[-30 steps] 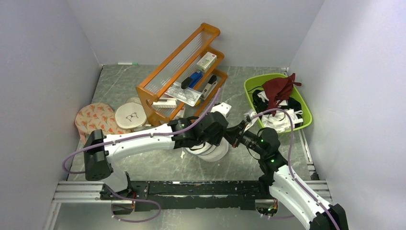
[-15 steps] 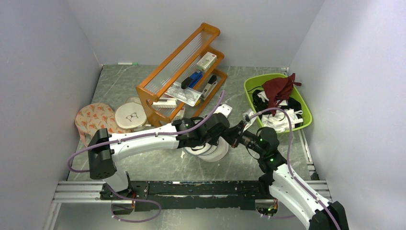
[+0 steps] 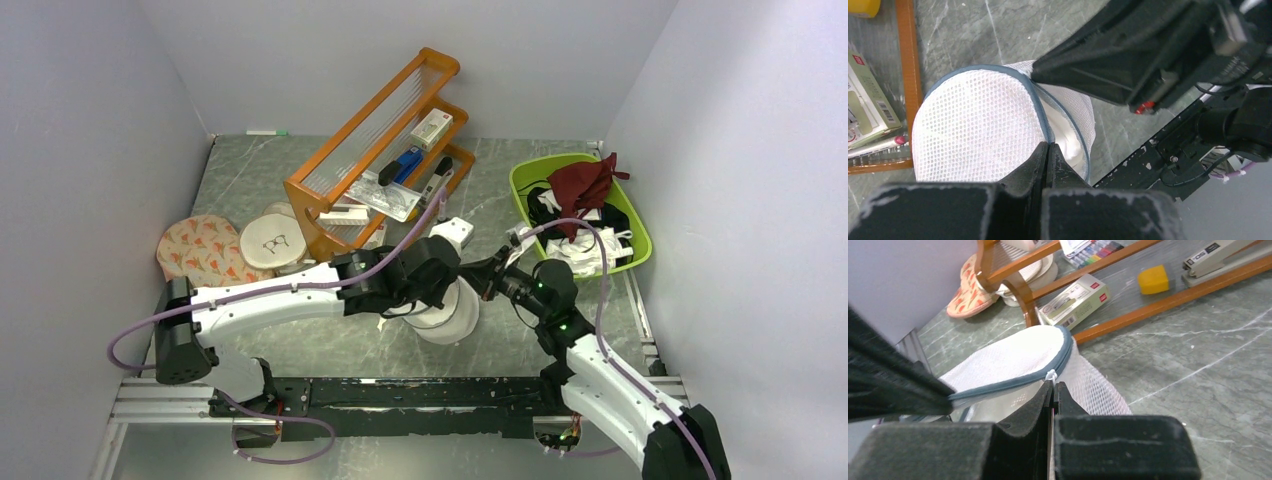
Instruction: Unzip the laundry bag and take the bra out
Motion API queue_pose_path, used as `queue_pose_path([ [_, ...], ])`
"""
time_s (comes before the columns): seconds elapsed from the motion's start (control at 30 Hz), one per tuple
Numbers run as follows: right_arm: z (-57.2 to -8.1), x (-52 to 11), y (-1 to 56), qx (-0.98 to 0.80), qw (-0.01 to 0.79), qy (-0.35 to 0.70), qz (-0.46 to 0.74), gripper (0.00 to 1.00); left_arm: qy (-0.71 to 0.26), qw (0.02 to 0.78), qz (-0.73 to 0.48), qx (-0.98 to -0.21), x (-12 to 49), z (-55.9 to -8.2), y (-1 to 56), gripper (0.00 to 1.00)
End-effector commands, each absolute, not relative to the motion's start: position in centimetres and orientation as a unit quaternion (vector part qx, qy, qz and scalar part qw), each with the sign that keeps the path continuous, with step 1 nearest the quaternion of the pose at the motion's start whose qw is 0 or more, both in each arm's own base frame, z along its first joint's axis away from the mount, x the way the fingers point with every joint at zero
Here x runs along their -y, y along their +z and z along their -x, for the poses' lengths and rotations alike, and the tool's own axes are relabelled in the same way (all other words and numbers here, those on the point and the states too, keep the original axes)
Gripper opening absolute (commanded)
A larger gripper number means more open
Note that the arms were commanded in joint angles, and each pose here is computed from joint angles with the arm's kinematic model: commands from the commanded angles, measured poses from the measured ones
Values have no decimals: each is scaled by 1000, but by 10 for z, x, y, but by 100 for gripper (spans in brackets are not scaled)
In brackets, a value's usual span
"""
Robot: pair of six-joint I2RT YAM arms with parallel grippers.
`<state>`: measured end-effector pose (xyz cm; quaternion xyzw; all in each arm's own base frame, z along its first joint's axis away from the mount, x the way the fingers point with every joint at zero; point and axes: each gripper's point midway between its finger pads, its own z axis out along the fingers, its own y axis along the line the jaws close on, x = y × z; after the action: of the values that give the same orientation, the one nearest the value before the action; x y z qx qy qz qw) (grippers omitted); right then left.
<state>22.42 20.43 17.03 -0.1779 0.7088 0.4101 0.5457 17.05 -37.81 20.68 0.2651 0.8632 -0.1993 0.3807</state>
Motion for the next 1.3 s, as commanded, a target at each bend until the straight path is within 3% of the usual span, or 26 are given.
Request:
queue_pose_path([
  [0.0,-249,-197,190,-698,588,378,157,0,-250,385,-278,-844,385,-155,226,7],
  [0.4,-284,-195,180,-710,601,336,149,0,-249,382,-267,-849,367,-140,228,7],
  [0.63,-270,-200,182,-708,587,353,171,0,-214,366,-254,-869,350,-139,203,8],
  [0.93,-236,-205,186,-699,560,402,192,0,-220,375,-263,-861,376,-146,210,43],
  [1.27,-220,-206,188,-699,542,426,188,0,-169,403,-273,-857,400,-170,212,46],
])
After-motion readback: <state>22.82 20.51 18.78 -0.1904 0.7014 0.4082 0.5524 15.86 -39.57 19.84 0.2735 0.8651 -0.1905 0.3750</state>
